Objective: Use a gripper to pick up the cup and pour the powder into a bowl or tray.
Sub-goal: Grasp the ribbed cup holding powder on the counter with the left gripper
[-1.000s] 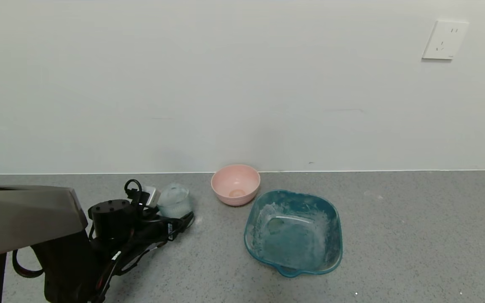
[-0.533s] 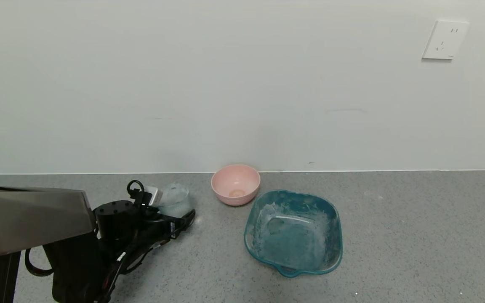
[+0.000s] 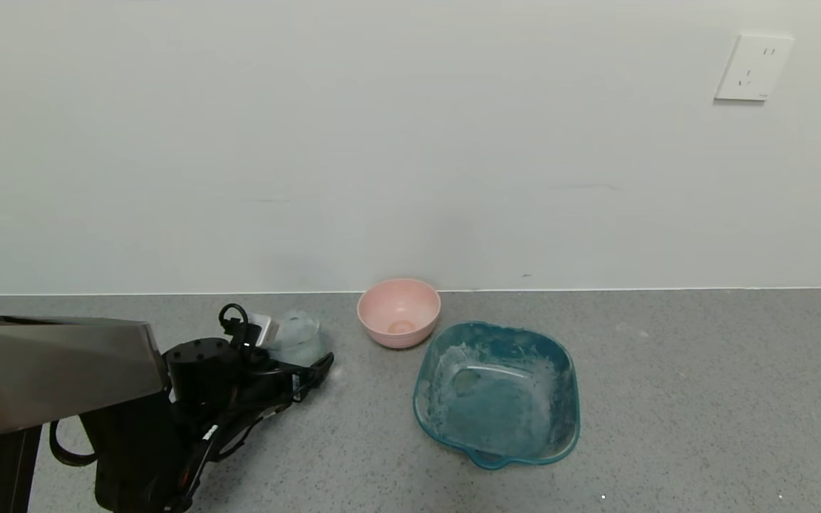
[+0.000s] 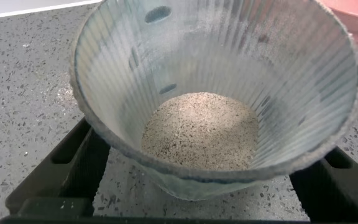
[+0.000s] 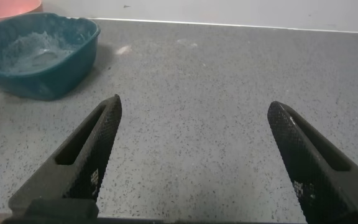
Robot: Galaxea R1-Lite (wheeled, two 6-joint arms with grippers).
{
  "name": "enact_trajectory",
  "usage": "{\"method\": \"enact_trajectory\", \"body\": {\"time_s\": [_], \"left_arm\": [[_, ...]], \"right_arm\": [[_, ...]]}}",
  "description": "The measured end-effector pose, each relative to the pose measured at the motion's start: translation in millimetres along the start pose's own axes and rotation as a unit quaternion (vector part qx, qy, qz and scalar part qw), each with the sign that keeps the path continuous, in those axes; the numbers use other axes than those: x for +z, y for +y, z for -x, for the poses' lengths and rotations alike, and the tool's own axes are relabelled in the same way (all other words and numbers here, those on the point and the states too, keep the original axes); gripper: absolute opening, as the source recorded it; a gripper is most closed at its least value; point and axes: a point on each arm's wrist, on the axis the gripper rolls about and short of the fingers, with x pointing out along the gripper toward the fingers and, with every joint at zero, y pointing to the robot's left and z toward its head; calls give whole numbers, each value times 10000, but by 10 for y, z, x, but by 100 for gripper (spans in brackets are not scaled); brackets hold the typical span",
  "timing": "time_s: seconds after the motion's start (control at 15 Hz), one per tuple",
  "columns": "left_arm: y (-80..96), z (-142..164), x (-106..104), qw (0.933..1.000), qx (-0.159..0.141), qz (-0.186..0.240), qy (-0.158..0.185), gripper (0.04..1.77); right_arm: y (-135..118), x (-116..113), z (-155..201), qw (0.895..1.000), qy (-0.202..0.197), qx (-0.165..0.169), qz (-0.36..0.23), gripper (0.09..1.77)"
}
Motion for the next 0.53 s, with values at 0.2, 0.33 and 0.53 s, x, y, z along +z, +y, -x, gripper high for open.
{"method": "enact_trajectory", "body": {"time_s": [0.2,0.33,0.53], "left_arm": [[-4,-3,-9,10000,-6,3,19,136],[-10,-4,-10,10000,-20,-1,26,131],[-11,2,-15,10000,-26,1,47,130]], "right_arm": [[0,2,0,10000,-7,2,0,171],[0,1,0,10000,-5,0,0,171],[0,1,0,10000,-5,4,0,171]]}}
